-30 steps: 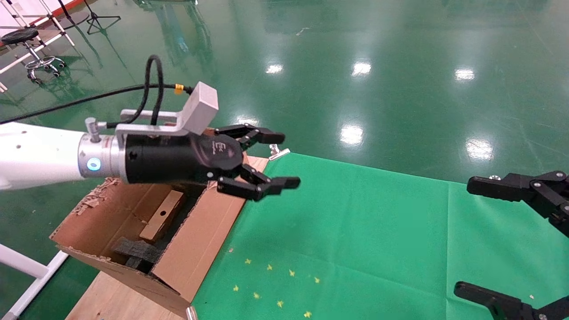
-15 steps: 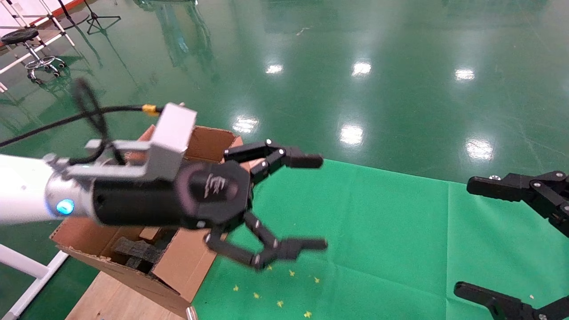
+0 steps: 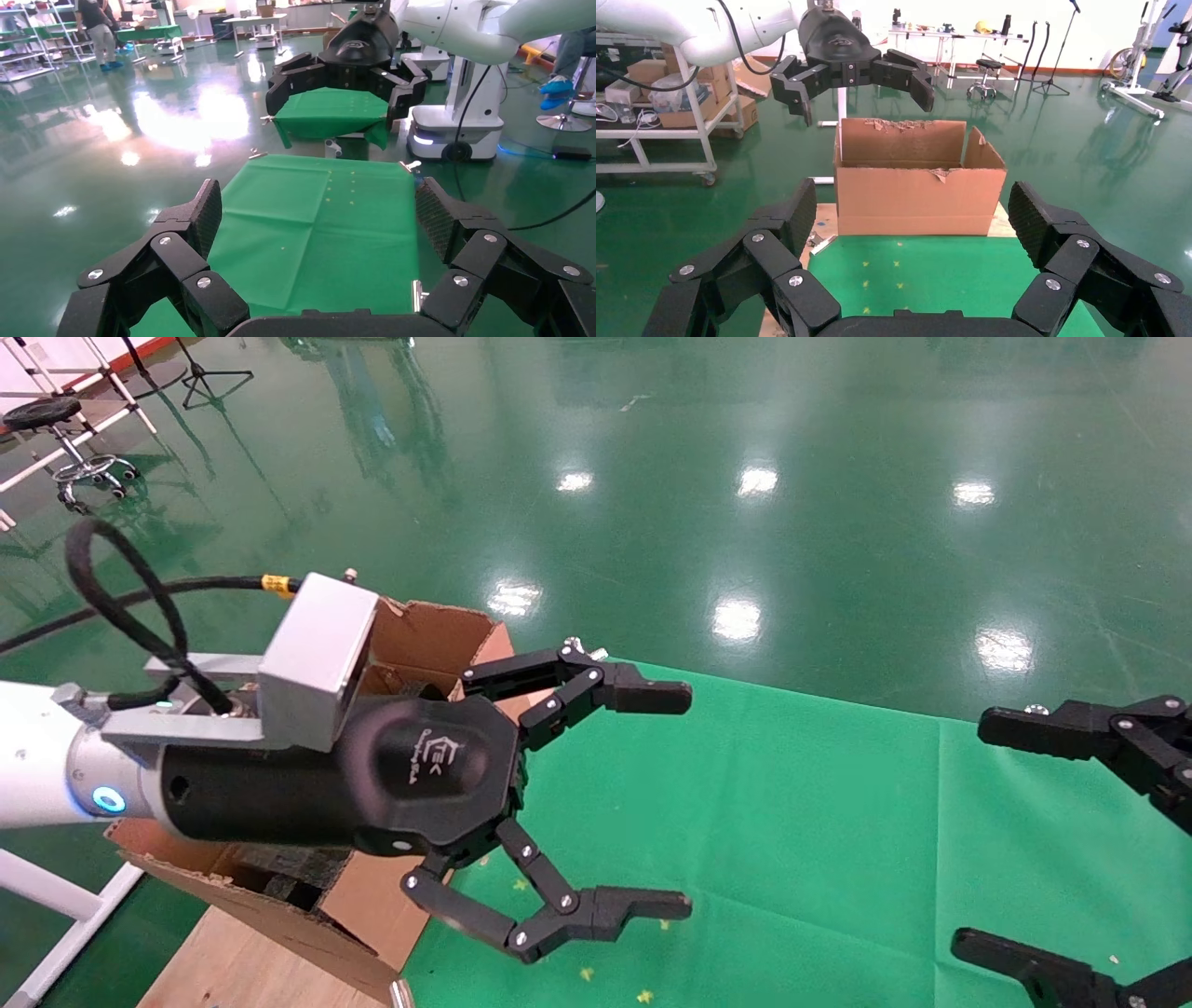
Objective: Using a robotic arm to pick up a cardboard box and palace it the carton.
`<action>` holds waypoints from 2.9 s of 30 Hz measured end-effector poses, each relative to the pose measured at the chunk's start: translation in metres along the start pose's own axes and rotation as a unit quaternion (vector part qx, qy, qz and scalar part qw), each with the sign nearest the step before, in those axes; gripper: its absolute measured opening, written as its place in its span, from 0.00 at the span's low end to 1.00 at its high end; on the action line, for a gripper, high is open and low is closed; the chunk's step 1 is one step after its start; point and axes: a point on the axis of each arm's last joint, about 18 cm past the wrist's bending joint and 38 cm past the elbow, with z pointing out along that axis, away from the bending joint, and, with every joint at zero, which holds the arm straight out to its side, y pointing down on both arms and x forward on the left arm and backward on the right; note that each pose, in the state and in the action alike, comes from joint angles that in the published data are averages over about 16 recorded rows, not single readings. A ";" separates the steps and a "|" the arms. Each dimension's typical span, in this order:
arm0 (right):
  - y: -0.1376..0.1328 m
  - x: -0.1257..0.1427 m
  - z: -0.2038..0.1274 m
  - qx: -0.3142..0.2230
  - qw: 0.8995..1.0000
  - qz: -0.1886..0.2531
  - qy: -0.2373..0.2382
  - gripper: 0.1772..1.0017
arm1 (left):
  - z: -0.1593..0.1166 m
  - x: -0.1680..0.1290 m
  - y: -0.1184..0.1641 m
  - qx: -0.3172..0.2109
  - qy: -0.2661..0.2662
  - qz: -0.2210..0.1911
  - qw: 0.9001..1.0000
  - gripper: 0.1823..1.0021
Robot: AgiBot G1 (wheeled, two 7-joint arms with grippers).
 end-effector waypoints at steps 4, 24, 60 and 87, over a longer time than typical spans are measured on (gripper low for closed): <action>0.000 0.000 0.000 0.000 1.000 0.000 0.000 1.00 | 0.000 -0.002 0.001 -0.003 -0.003 -0.001 1.000 1.00; 0.000 0.000 0.000 0.000 1.000 0.000 0.000 1.00 | -0.001 -0.006 0.003 -0.009 -0.008 -0.003 1.000 1.00; 0.000 0.000 0.000 0.000 1.000 0.000 0.000 1.00 | -0.001 -0.007 0.003 -0.010 -0.010 -0.004 1.000 1.00; 0.000 0.000 0.000 0.000 1.000 0.000 0.000 1.00 | -0.001 -0.007 0.003 -0.010 -0.010 -0.004 1.000 1.00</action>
